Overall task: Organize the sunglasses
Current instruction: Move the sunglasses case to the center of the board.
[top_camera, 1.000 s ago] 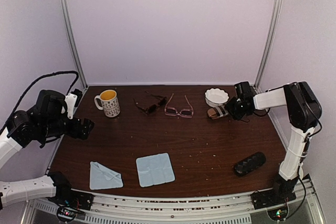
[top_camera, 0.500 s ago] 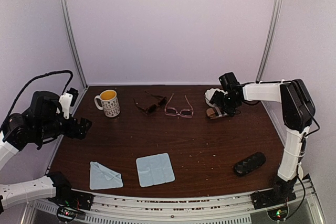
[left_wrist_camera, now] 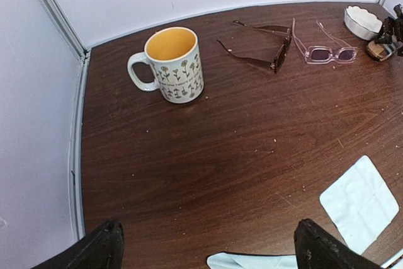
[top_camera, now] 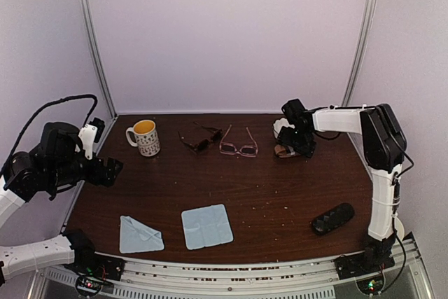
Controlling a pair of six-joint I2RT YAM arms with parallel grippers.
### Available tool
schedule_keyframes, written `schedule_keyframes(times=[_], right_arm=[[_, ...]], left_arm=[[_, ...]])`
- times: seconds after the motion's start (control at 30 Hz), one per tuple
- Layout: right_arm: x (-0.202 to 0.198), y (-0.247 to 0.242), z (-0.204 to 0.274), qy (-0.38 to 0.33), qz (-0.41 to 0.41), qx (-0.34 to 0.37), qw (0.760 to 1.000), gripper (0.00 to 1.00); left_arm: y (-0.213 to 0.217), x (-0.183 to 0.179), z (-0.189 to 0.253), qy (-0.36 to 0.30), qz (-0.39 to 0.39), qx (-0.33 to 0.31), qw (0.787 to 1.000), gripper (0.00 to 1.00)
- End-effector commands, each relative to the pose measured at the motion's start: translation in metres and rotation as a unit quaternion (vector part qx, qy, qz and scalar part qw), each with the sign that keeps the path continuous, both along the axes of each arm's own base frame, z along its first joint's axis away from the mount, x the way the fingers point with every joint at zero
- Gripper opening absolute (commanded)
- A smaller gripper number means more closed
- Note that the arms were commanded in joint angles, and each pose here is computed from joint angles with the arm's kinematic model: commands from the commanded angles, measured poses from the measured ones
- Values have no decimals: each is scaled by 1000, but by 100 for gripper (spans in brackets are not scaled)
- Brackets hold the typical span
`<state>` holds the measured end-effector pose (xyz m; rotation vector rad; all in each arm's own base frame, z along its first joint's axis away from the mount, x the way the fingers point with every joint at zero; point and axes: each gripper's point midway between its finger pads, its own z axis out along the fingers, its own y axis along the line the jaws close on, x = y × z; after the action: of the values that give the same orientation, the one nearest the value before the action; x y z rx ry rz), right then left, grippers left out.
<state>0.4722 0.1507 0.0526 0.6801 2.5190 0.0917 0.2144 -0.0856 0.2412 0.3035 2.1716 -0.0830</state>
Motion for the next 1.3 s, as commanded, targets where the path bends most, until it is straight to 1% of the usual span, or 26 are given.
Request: schedule_keyframes(times=[0.0, 0.1, 0.2, 0.27, 0.43, 0.6, 0.8, 0.93, 1.0, 1.07, 1.1, 1.17, 1.2, 1.27], right_arm=[[1, -4, -5, 15, -6, -38, 999, 100], [5, -3, -8, 17, -4, -42, 999, 100], [5, -4, -9, 25, -5, -49, 998, 98], [4, 0, -12, 29, 3, -43, 999, 92], [-5, 14, -8, 36, 21, -37, 998, 81], [-28, 39, -4, 38, 43, -26, 998, 75], [-68, 65, -18, 64, 81, -18, 995, 71], [-97, 88, -12, 65, 120, -11, 991, 70], [-107, 98, -1, 57, 143, -11, 988, 71], [-111, 99, 14, 47, 152, -14, 987, 77], [-111, 97, 24, 37, 151, -16, 988, 81], [-104, 85, 44, 10, 135, -30, 990, 96], [-100, 78, 52, 0, 122, -37, 992, 100], [-92, 66, 60, -7, 99, -49, 994, 100]], left_arm=[[-7, 3, 7, -20, -13, -15, 1000, 98], [-7, 3, 8, -23, -15, -16, 1000, 98], [-8, 2, 10, -26, -17, -20, 999, 98], [-7, 1, 11, -29, -17, -21, 999, 98], [-6, 0, 13, -36, -18, -24, 999, 98], [-5, -1, 15, -39, -18, -26, 999, 98], [-3, -3, 18, -49, -17, -31, 998, 98], [-3, -3, 19, -53, -17, -33, 998, 98], [-3, -4, 20, -54, -18, -33, 998, 98], [-3, -4, 20, -53, -18, -33, 998, 98], [-3, -4, 20, -53, -19, -33, 998, 98], [-3, -4, 20, -54, -20, -34, 998, 98], [-3, -4, 20, -53, -20, -33, 998, 98], [-3, -4, 20, -54, -21, -34, 998, 98]])
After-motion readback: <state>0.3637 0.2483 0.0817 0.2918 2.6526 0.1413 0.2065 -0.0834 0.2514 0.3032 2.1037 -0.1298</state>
